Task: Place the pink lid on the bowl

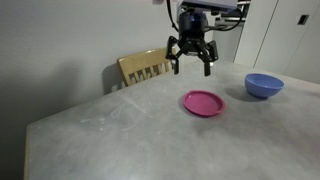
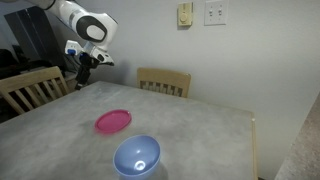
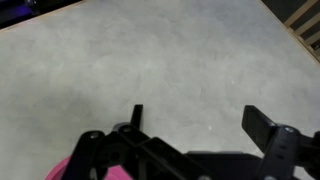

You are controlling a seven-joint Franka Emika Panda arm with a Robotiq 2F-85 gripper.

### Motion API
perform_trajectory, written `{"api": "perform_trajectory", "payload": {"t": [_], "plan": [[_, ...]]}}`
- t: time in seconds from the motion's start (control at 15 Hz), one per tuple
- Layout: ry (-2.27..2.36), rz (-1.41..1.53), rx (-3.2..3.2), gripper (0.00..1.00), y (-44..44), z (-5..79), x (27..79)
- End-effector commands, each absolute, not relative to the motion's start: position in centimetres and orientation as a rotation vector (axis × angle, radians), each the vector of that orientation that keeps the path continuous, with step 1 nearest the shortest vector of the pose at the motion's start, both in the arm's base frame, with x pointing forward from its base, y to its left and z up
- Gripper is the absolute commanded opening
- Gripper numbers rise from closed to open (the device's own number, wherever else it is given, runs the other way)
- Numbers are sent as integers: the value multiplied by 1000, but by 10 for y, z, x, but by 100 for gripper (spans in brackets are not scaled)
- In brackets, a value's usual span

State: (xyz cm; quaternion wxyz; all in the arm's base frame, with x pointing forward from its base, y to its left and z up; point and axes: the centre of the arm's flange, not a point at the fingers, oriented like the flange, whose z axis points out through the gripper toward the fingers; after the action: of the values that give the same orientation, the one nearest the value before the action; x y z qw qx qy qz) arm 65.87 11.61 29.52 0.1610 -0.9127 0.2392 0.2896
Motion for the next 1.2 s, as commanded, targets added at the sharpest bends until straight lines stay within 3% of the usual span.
{"api": "perform_trajectory", "payload": {"t": [0.0, 0.6, 1.13], "plan": [[682, 839, -2603, 100, 114, 288, 661], [1124, 625, -2803, 100, 80, 245, 675], [970, 377, -2981, 100, 54, 172, 689]]}}
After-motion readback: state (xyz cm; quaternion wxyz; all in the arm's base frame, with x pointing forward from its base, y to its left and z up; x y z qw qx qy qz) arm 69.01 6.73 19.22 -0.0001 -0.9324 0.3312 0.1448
